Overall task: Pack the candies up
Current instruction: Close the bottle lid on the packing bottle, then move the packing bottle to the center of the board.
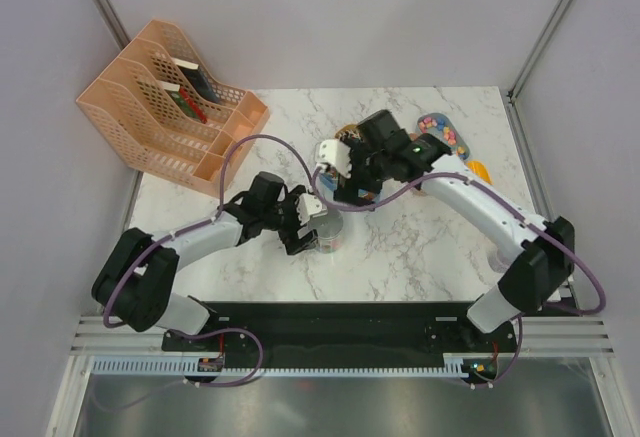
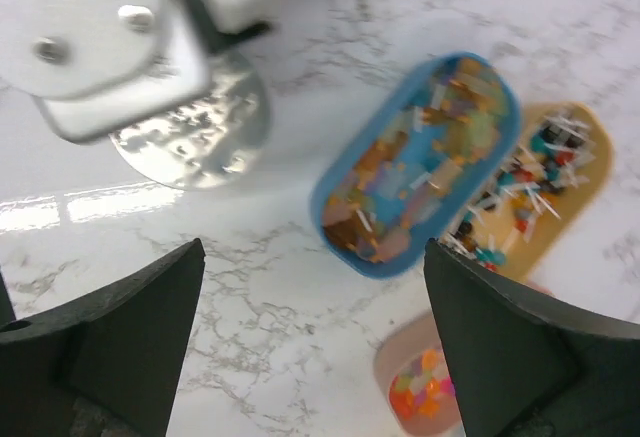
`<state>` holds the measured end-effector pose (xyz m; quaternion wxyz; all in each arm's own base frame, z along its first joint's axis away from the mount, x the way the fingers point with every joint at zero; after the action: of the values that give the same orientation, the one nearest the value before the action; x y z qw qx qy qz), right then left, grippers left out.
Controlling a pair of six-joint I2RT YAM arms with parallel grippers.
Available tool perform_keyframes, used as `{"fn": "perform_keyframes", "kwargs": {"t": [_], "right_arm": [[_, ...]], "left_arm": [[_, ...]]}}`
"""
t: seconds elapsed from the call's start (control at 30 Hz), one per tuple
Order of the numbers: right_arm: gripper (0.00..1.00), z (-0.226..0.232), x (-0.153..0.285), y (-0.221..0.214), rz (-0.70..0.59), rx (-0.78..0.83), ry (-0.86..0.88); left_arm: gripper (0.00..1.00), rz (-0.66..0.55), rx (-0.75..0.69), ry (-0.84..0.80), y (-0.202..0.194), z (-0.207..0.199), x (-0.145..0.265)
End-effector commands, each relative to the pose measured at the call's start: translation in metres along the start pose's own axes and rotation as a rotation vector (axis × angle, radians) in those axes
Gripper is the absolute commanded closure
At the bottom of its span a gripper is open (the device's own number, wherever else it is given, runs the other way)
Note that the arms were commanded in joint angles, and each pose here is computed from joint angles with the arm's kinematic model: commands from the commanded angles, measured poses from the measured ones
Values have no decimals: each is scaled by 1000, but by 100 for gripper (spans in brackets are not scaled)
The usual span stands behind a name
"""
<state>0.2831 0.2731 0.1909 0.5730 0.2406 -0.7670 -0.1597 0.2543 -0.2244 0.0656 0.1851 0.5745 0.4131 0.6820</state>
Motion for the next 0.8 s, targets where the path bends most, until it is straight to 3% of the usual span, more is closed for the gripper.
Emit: {"fn": "perform_keyframes", "kwargs": {"t": [0.0, 0.17, 0.4, 0.77], "right_arm": [[2, -36, 52, 18, -162, -123, -171], [2, -22, 59, -21, -127, -108, -170], [2, -22, 56, -38, -99, -155, -164], [2, -15, 78, -71, -47, -117, -173]], "left_arm": [[0, -61, -189, -66, 28, 5, -7], [0, -73, -268, -178, 34, -18, -11], [0, -77, -357, -300, 41, -56, -21], [0, -72, -231, -353, 61, -90, -64]]}}
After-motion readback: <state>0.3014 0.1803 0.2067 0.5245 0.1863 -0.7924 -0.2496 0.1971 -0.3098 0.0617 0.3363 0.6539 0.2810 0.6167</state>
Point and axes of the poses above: each gripper's point midway between its finger pads, its own x axis back along the fingers, its own z axis along the line the jaws close on, y = z × x, the point moved 1 cm from there along x, back along the fingers, and after that the axes turned 6 degrees about x, right-handed, at the moved point
